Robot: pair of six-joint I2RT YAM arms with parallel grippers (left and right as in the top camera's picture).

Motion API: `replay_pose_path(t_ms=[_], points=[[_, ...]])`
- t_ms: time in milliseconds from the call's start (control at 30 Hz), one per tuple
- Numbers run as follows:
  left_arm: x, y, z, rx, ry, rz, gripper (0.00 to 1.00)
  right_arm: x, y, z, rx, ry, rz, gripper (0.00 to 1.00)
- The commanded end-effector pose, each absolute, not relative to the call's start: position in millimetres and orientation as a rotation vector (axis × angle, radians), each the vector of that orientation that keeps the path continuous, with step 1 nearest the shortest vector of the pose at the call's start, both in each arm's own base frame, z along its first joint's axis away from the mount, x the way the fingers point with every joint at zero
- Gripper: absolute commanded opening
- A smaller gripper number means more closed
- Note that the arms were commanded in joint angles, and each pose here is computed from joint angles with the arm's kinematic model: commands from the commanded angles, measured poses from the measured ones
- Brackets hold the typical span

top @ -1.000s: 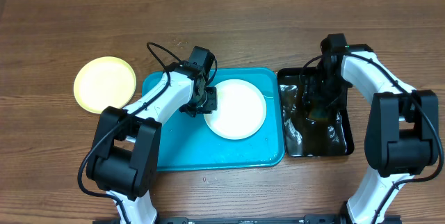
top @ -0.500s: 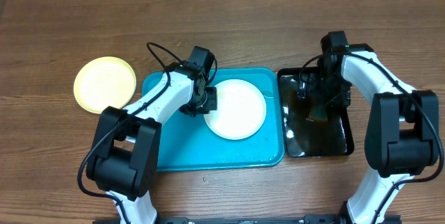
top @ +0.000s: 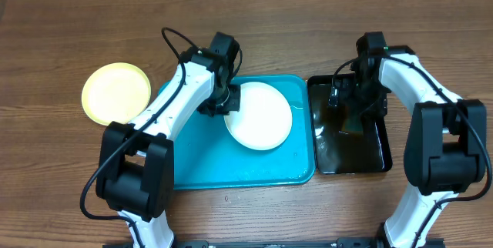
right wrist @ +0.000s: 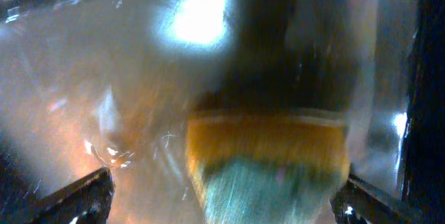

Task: Clean dirty plates on tray and stack at the side
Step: 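Raise the right gripper out of the black tray to the upper right, then lift the white plate by its rim with the left gripper and tilt it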

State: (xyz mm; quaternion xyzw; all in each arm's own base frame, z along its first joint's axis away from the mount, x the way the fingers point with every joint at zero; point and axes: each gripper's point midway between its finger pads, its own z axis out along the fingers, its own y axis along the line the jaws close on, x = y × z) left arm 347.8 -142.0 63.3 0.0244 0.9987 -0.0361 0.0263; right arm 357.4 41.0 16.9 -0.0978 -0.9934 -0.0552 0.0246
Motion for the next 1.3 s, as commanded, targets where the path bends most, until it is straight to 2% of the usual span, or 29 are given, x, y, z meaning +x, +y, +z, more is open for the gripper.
replay_pose_path(t_ms=[0,200,367,500,633,767,967,1267], points=[[362,-141,76,0.120,3.047,-0.100,0.04,386,48,58,-0.283,-3.130,-0.270,1.00],[365,-144,83,0.121,3.039,-0.116,0.04,418,46,128,-0.267,-3.243,-0.289,1.00],[371,-151,95,0.134,3.009,-0.129,0.04,437,14,165,-0.446,-3.312,-0.310,1.00],[384,-163,116,0.160,2.944,-0.136,0.04,442,-35,166,-0.619,-3.329,-0.240,1.00],[396,-187,144,0.211,2.852,-0.172,0.04,434,-96,164,-0.809,-3.310,-0.064,1.00],[399,-220,153,0.230,2.770,-0.182,0.04,424,-133,164,-0.949,-3.273,-0.041,1.00],[396,-264,162,0.355,2.617,-0.056,0.04,414,-161,164,-1.061,-3.240,-0.025,1.00],[384,-286,202,0.462,2.272,0.402,0.04,412,-165,164,-1.076,-3.235,-0.023,1.00]])
